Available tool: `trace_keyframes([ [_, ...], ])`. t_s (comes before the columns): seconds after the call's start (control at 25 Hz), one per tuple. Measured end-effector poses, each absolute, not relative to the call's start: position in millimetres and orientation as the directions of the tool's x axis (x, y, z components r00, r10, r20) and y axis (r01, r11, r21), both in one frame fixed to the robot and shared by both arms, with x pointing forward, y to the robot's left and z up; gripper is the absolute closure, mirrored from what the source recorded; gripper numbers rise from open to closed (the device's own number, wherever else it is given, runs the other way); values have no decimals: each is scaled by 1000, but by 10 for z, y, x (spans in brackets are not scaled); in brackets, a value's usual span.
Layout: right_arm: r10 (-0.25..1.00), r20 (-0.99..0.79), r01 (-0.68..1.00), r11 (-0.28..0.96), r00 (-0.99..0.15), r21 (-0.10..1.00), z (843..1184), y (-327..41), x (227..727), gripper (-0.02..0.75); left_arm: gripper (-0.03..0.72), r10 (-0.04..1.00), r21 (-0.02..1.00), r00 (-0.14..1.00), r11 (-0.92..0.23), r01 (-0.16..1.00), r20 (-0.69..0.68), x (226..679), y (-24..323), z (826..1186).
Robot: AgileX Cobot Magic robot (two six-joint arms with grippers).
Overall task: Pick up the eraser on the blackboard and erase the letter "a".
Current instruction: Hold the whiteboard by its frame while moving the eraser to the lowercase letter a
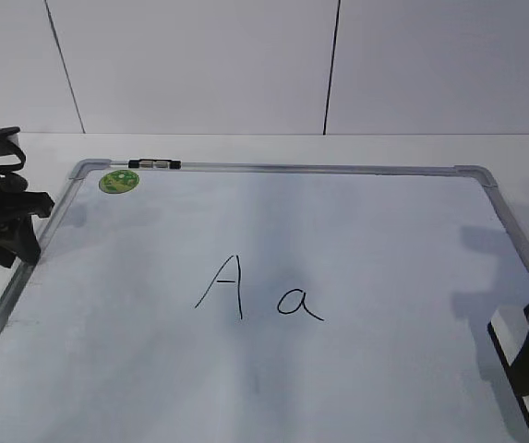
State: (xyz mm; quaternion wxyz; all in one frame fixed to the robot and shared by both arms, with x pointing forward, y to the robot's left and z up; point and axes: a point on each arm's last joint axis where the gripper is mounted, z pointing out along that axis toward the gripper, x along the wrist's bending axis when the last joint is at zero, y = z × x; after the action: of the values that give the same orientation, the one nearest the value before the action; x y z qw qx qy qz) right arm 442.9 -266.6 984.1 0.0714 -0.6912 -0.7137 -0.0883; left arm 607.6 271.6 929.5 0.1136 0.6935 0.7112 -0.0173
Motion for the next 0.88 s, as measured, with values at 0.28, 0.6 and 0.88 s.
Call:
trace_keyframes([
  [0.28,974,224,999,30,-35,27,9841,-2666,4429,206,453,983,125,-14,38,991,-185,6081,2716,9260],
  [0.6,974,224,999,31,-37,28,9841,-2666,4429,206,453,983,128,-14,38,991,-185,6093,2715,9262],
  [0.88,974,224,999,32,-37,26,9841,-2666,4427,206,453,983,128,-14,38,991,-185,6093,2715,9262],
])
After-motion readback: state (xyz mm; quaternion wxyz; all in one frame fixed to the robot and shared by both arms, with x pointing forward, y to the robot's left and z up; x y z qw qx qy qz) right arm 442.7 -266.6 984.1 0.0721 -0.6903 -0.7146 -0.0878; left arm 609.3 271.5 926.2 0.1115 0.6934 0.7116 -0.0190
